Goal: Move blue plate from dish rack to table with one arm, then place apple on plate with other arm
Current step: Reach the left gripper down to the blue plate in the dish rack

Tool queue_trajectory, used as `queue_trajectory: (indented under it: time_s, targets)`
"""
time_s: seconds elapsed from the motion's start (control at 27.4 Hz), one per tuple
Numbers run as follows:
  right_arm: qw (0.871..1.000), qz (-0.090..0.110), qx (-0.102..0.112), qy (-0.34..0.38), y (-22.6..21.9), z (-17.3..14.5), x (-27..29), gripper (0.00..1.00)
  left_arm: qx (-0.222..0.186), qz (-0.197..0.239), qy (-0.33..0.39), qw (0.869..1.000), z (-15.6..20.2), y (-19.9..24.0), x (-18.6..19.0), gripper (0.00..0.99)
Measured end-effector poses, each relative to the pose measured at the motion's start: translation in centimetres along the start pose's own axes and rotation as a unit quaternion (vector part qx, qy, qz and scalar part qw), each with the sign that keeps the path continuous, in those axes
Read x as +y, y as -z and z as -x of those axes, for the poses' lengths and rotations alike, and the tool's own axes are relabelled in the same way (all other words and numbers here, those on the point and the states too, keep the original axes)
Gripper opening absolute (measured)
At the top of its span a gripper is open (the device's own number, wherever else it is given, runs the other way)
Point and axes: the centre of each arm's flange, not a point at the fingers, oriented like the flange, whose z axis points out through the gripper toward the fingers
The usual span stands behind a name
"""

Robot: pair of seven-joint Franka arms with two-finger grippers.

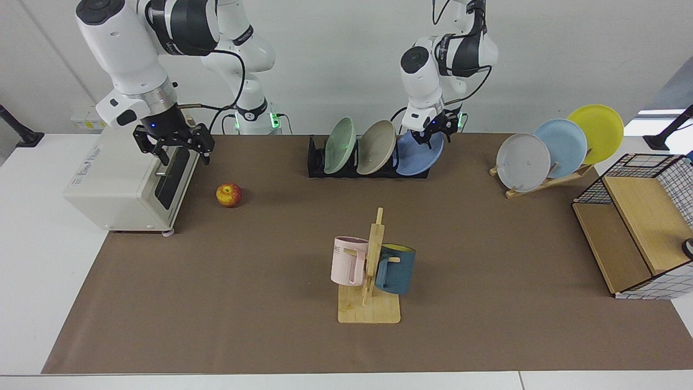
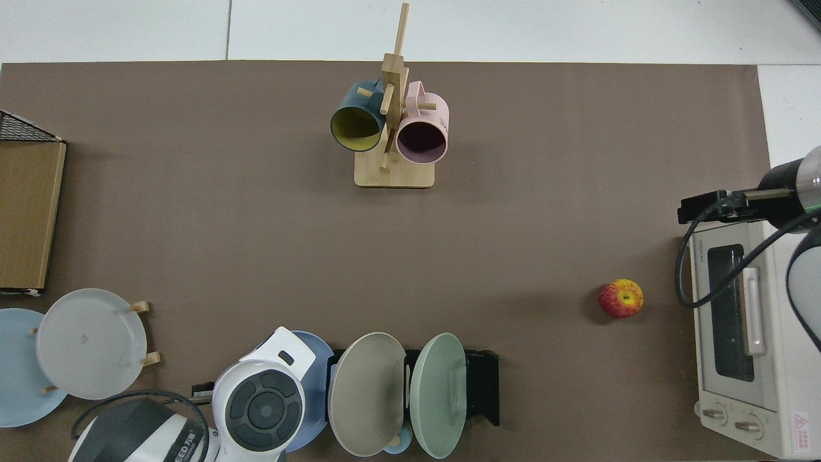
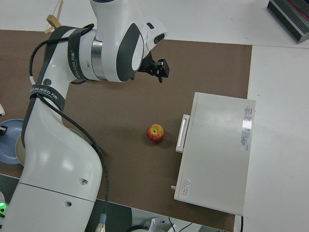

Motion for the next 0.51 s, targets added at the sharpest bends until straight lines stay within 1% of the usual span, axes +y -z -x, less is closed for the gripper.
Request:
queue_trajectory:
  time_s: [0.07,0.11,0.15,0.22,0.44,0.51]
  targets:
    - [1.0,0.0,0.0,0.0,0.0,0.0,0.0,1.0,0.0,0.002,0.002,1.0,-0.2,0.1,-0.2,0.322]
    - [1.0,0.0,0.0,0.0,0.0,0.0,0.0,1.0,0.0,0.003,0.003,1.0,-0.3,0.1,-0.3,0.295]
    - [1.0,0.0,0.0,0.0,0.0,0.0,0.0,1.0,0.0,0.005,0.003,1.0,-0.4,0.2,-0.4,0.251]
    - [1.0,0.0,0.0,0.0,0.0,0.0,0.0,1.0,0.003,0.009,-0.003,1.0,-0.5,0.8,-0.4,0.128]
    - [1.0,0.0,0.0,0.0,0.0,0.0,0.0,1.0,0.014,0.014,-0.002,1.0,-0.7,2.1,-0.5,0.128]
    - [1.0,0.0,0.0,0.0,0.0,0.0,0.0,1.0,0.013,0.012,-0.004,1.0,-0.7,2.5,-0.4,0.11]
